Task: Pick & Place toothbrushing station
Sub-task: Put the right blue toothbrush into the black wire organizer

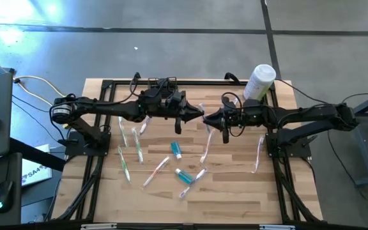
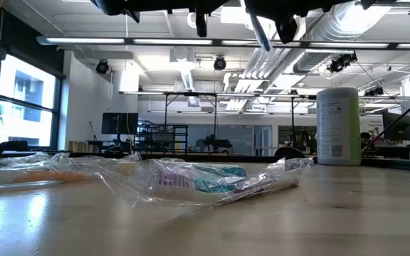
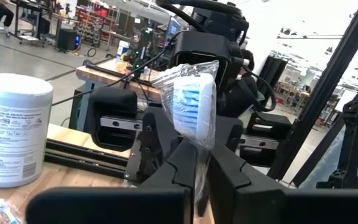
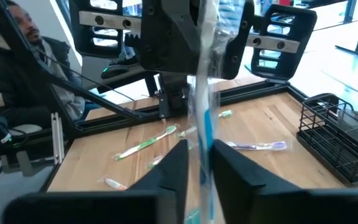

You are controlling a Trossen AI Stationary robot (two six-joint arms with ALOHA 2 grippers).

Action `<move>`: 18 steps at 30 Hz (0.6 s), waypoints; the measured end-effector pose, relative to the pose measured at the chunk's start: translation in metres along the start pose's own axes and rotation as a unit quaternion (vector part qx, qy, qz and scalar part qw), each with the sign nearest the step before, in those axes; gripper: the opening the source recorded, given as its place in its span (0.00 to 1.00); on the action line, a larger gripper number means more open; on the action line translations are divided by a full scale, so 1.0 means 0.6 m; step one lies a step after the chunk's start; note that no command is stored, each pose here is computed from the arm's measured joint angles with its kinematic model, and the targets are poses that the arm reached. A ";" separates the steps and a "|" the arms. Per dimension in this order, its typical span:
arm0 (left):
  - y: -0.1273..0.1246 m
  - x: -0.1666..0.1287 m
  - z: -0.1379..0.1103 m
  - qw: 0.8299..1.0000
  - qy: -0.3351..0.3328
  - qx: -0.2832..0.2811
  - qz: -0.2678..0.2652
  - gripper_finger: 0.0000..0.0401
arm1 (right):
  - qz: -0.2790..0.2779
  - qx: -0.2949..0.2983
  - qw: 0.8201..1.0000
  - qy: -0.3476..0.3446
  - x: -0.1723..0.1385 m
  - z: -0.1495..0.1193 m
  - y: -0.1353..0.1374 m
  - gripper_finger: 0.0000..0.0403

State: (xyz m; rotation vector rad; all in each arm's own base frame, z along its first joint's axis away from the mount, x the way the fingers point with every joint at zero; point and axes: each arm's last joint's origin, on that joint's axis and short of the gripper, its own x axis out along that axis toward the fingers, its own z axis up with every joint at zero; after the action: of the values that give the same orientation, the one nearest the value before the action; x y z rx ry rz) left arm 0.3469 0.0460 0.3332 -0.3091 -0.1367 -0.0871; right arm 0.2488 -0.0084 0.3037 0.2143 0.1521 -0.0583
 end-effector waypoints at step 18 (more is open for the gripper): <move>-0.016 0.015 0.062 0.999 0.027 0.018 0.029 0.01 | 0.012 -0.018 0.999 0.025 -0.041 0.007 0.003 0.55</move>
State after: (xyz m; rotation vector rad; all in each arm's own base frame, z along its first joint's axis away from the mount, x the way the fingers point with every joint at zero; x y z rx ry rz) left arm 0.3500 0.0480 0.3723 -0.2738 -0.0756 -0.0351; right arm 0.2253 -0.0066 0.3119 0.1823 0.2005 -0.0259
